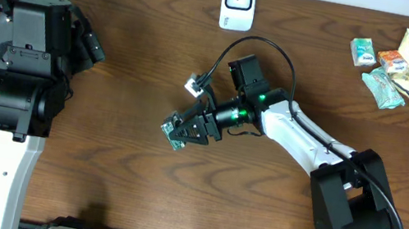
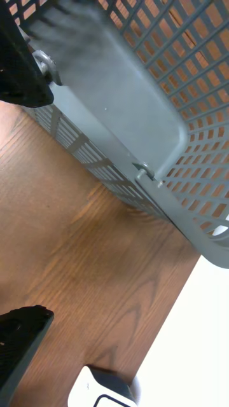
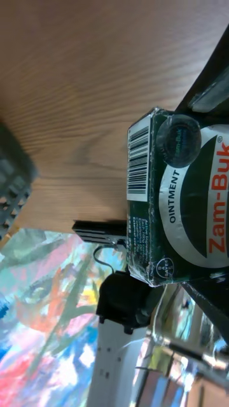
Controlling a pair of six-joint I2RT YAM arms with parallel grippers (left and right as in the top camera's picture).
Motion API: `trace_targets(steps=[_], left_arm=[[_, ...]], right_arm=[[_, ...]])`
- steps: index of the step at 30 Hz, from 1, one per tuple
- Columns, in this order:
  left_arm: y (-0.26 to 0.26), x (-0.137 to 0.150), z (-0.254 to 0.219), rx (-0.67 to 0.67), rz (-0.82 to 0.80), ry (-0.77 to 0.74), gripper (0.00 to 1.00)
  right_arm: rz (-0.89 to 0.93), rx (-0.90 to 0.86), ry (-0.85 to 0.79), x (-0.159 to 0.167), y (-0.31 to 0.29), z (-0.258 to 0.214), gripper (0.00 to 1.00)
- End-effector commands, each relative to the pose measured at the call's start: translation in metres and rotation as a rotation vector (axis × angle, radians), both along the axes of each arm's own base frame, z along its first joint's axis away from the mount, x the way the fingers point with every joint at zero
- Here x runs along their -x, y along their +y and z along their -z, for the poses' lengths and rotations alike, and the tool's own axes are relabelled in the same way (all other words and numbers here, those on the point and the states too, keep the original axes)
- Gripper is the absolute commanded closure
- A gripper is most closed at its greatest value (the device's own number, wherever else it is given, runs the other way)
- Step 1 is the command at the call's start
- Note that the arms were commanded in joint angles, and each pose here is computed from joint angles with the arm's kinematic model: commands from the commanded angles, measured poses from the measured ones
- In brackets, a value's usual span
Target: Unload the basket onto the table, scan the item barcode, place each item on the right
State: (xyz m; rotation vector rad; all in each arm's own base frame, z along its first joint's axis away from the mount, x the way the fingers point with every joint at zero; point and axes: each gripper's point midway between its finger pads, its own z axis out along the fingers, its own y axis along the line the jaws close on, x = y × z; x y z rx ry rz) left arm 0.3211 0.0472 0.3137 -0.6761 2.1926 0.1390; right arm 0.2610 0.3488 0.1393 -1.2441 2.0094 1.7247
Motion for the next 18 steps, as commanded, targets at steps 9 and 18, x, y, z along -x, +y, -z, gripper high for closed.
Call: trace_targets(steps=[9,18], left_arm=[[0.003,0.002,-0.007,-0.003,-0.014,-0.02,0.02],[0.003,0.002,-0.007,-0.003,-0.014,-0.02,0.02]], right_arm=[[0.153,0.093,-0.353,-0.052,0.004,0.01,0.32],[0.417,0.298,-0.119,-0.075,-0.003,0.03,0.25]])
